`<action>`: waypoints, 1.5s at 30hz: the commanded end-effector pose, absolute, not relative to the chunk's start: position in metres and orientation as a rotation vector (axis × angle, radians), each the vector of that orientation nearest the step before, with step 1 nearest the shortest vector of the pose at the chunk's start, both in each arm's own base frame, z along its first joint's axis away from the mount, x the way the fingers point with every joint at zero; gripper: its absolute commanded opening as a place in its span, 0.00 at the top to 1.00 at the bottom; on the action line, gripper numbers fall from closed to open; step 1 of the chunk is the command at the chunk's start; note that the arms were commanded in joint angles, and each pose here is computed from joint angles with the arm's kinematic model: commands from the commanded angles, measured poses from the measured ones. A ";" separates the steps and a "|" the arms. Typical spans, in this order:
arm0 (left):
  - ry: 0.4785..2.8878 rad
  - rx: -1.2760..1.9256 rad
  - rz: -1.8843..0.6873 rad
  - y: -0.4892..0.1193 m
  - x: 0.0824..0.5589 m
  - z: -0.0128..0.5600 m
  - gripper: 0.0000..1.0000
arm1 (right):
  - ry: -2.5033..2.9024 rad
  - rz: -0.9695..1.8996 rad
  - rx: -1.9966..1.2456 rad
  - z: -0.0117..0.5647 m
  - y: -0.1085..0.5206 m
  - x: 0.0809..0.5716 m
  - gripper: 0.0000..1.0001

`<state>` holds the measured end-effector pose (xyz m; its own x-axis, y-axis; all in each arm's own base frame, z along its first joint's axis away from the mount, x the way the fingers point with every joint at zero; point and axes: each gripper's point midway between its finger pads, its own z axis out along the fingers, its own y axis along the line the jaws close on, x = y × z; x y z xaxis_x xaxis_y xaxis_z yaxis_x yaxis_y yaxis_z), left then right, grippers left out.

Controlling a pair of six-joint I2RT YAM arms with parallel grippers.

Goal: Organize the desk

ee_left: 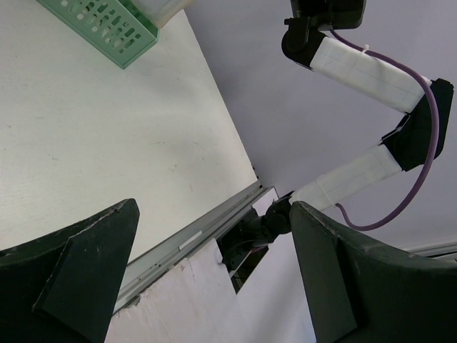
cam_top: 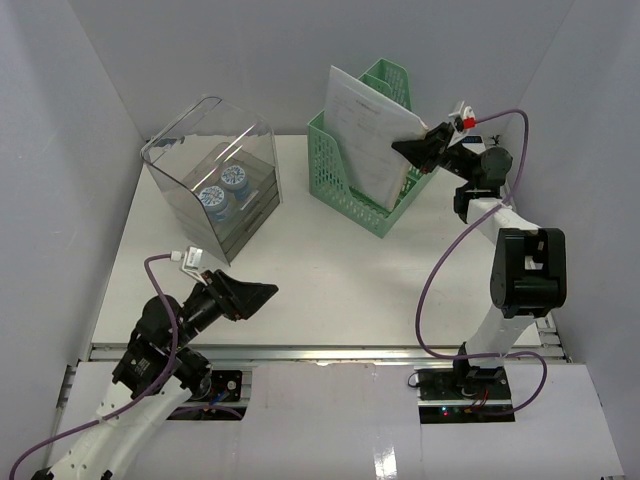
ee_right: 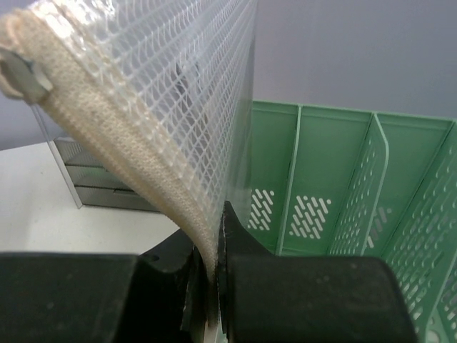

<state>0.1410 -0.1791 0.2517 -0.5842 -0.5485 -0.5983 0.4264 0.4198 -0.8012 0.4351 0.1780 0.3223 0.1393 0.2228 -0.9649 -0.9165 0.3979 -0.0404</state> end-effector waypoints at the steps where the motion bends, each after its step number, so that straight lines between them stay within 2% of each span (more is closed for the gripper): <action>1: 1.755 -0.098 -1.340 -0.183 0.142 0.251 0.02 | 1.038 0.866 -0.780 0.322 0.174 0.432 0.90; 4: 1.759 -0.092 -1.341 -0.184 0.142 0.251 0.02 | 1.054 0.853 -0.794 0.310 0.173 0.430 0.86; 6: 1.757 -0.086 -1.342 -0.184 0.142 0.252 0.02 | 1.058 0.843 -0.809 0.307 0.174 0.425 0.61; 9: 1.756 -0.067 -1.338 -0.185 0.141 0.253 0.02 | 1.121 0.799 -0.804 0.308 0.169 0.422 0.11; 10: 1.753 -0.054 -1.332 -0.185 0.141 0.254 0.02 | 1.135 0.757 -0.808 0.312 0.166 0.422 0.04; 12: 1.751 -0.029 -1.322 -0.186 0.141 0.256 0.02 | 1.168 0.614 -0.843 0.324 0.157 0.429 0.09; 17: 1.741 0.066 -1.304 -0.190 0.139 0.264 0.02 | 1.432 0.461 -0.751 0.340 0.125 0.417 0.10; 25: 1.706 0.253 -1.268 -0.202 0.141 0.282 0.02 | 1.627 0.282 -0.726 0.294 0.092 0.324 0.10; 31: 1.709 0.376 -1.242 -0.216 0.151 0.285 0.02 | 1.744 0.313 -0.655 0.268 0.086 0.274 0.10; 38: 1.683 0.412 -1.237 -0.219 0.153 0.289 0.02 | 1.868 0.228 -0.485 0.237 0.062 0.267 0.10; 45: 1.676 0.397 -1.221 -0.212 0.148 0.287 0.02 | 1.891 0.205 -0.381 0.232 0.053 0.269 0.10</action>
<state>0.1532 -0.2161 0.2717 -0.5118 -0.2576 -0.8196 0.6852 0.4531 -0.5703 0.2656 0.0625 0.2267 -0.3085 -0.2089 -0.9280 -0.4346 0.8987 -0.0578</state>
